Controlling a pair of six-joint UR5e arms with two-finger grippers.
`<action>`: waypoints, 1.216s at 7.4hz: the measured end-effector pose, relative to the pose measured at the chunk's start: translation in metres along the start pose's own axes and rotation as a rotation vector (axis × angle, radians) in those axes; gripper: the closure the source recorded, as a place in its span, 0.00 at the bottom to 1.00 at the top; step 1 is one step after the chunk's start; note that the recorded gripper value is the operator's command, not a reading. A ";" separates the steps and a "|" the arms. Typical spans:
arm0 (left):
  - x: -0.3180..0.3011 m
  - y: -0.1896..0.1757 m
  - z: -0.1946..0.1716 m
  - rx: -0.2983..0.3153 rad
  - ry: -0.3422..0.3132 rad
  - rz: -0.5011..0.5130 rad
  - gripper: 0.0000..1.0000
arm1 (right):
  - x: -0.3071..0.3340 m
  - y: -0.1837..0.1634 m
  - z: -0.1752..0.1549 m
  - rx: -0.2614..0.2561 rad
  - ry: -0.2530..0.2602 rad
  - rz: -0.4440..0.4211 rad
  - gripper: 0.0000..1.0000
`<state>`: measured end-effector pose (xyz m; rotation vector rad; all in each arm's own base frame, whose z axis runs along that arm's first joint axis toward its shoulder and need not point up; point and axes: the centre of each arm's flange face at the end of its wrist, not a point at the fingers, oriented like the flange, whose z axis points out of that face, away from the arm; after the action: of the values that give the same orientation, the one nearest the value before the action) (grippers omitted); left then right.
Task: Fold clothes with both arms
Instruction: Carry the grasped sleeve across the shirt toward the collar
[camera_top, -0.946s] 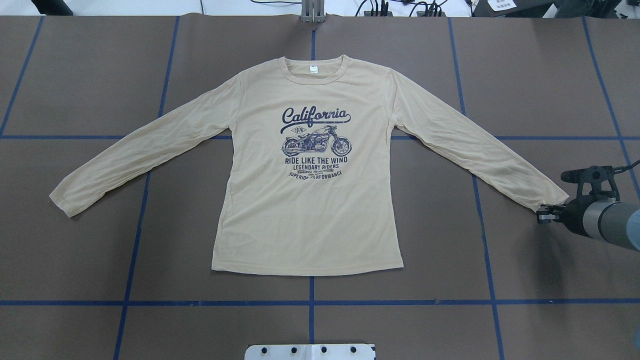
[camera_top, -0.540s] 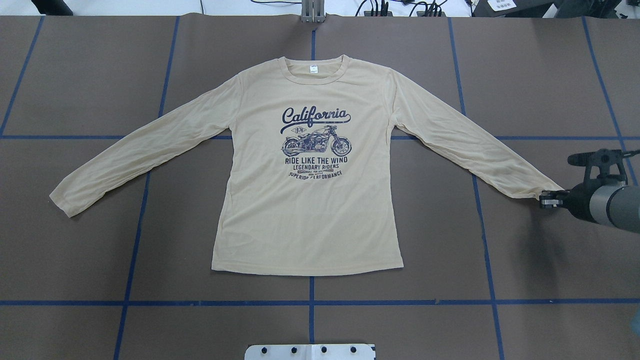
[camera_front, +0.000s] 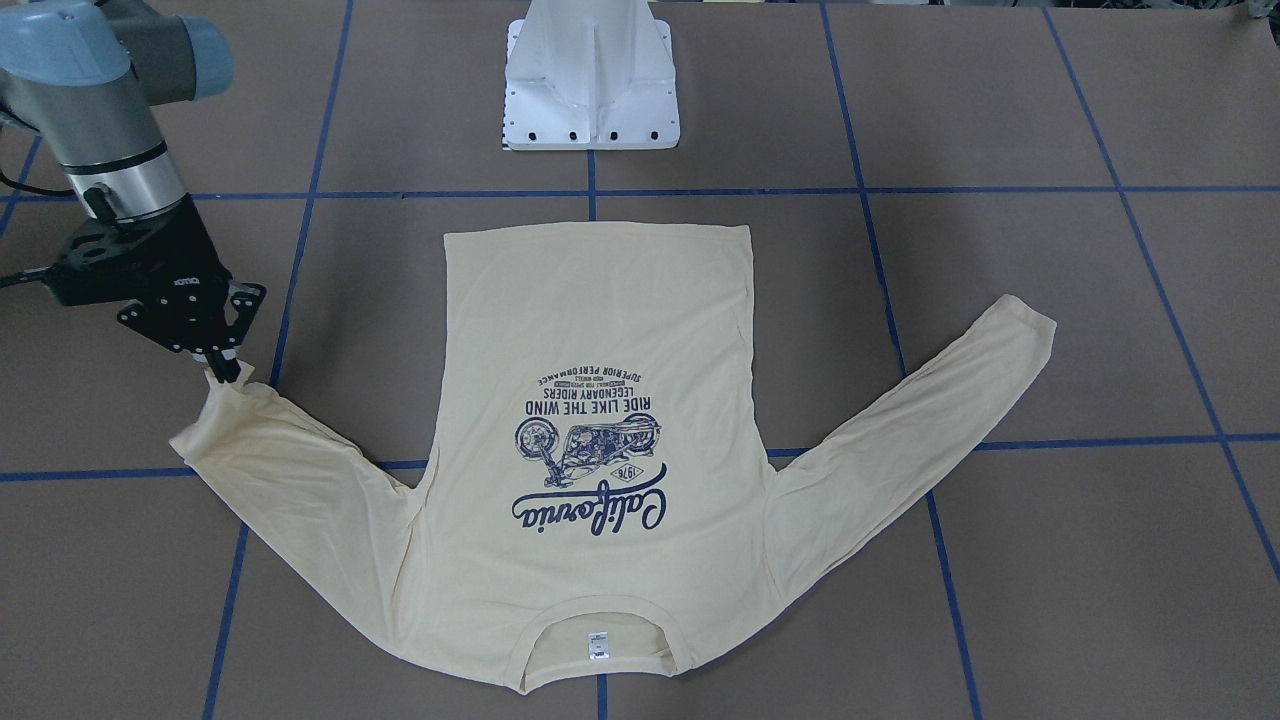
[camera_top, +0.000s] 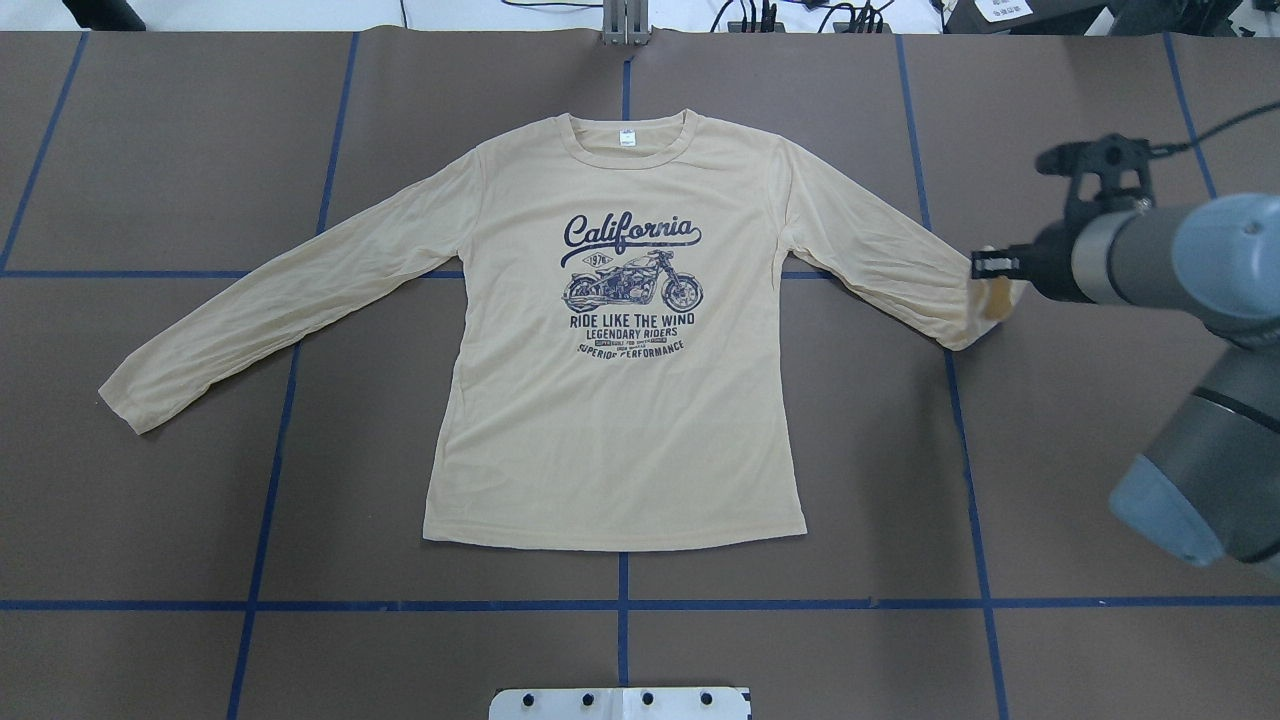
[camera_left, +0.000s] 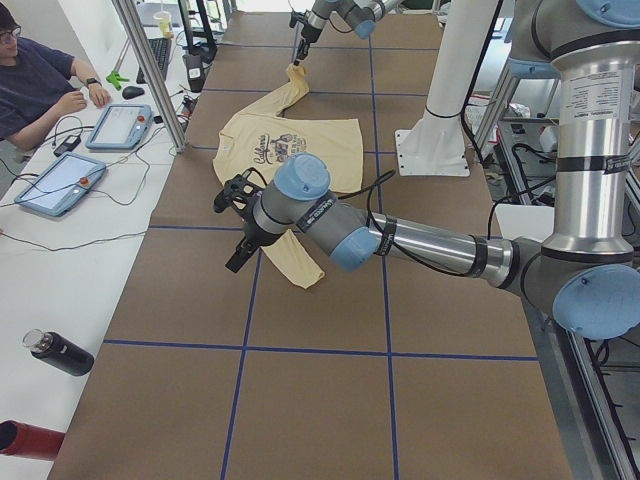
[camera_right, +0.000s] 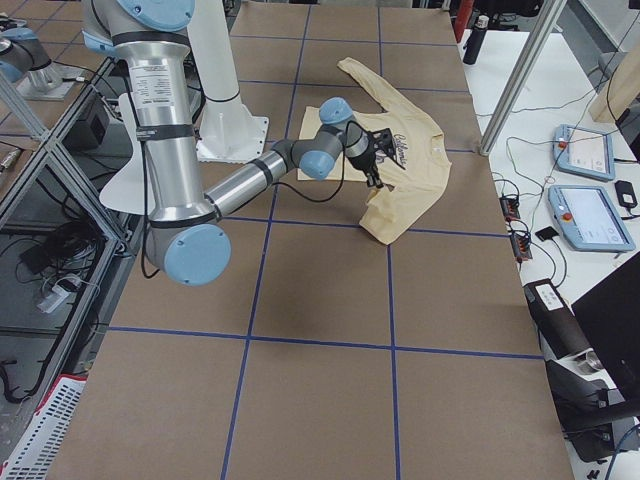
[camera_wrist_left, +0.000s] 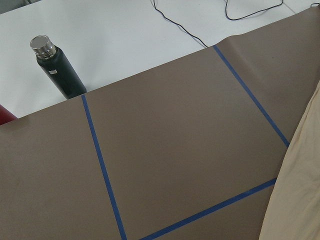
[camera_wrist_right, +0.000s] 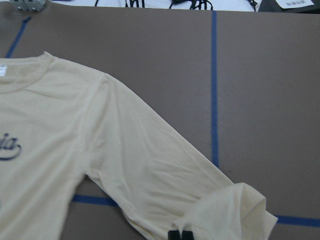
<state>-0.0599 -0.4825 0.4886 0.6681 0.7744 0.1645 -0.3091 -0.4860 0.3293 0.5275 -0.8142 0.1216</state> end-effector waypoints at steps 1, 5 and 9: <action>-0.001 0.000 0.001 -0.001 0.000 -0.002 0.00 | -0.061 -0.037 -0.005 0.014 -0.027 -0.001 1.00; -0.003 0.002 0.003 -0.007 -0.001 -0.007 0.00 | -0.287 -0.128 0.022 0.036 -0.037 0.073 1.00; -0.004 0.003 0.004 -0.010 -0.002 -0.012 0.00 | -0.448 -0.140 0.052 0.018 0.076 0.172 1.00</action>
<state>-0.0600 -0.4836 0.4953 0.6538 0.7752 0.1569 -0.6091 -0.5900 -0.0204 0.4661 -0.7841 0.3058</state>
